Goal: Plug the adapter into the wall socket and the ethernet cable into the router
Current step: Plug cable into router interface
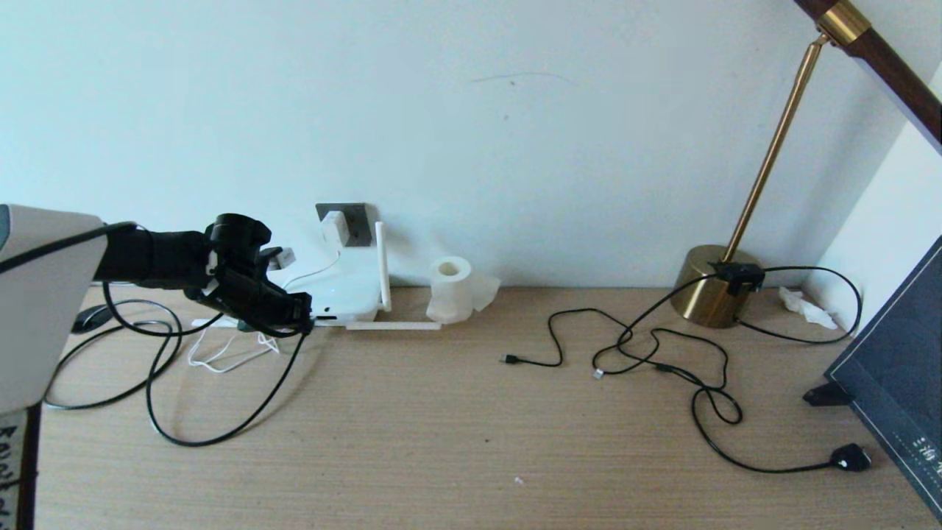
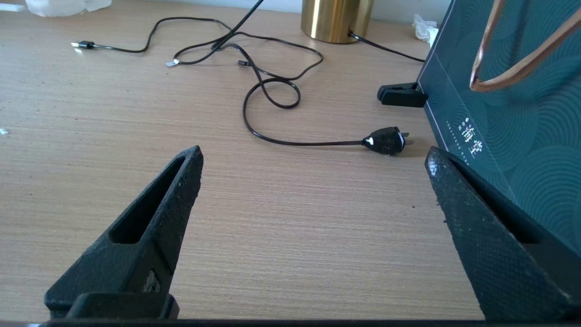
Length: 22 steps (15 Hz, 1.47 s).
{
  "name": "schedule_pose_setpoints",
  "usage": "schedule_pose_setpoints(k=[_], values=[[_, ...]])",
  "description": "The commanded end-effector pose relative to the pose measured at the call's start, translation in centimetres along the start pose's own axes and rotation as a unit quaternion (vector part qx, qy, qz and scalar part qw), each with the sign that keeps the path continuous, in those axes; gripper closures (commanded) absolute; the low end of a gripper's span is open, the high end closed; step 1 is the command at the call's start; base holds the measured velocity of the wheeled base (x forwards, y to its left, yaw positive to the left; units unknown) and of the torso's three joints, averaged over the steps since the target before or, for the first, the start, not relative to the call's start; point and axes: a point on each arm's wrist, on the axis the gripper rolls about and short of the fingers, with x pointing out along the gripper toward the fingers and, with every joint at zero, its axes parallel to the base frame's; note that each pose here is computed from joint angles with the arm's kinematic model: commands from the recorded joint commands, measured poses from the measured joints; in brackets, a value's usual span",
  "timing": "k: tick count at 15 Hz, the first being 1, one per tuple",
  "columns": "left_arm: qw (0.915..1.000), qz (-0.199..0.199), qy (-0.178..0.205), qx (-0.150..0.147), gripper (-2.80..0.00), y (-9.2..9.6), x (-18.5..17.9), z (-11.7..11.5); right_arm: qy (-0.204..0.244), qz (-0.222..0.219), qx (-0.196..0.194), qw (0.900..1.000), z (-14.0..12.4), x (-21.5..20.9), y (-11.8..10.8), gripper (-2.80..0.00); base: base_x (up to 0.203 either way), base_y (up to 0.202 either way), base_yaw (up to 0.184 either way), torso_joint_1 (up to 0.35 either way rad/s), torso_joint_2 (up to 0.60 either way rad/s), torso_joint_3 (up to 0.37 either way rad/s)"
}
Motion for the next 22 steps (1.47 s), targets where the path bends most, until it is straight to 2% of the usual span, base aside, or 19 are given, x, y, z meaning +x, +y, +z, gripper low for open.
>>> schedule_pose_setpoints(k=[1,22], values=[[1.0,0.0,0.001,0.0,0.0,0.03,0.08,-0.03,0.001,0.0,0.0,1.0,-0.01,0.01,0.0,-2.8,0.0,0.0,0.0,0.0,0.0,0.0],[0.9999,0.001,-0.011,0.0,0.0,0.18,-0.3,0.56,0.001,0.0,0.0,1.0,0.0,0.01,0.0,-2.8,0.0,0.0,0.0,0.0,0.0,0.0]])
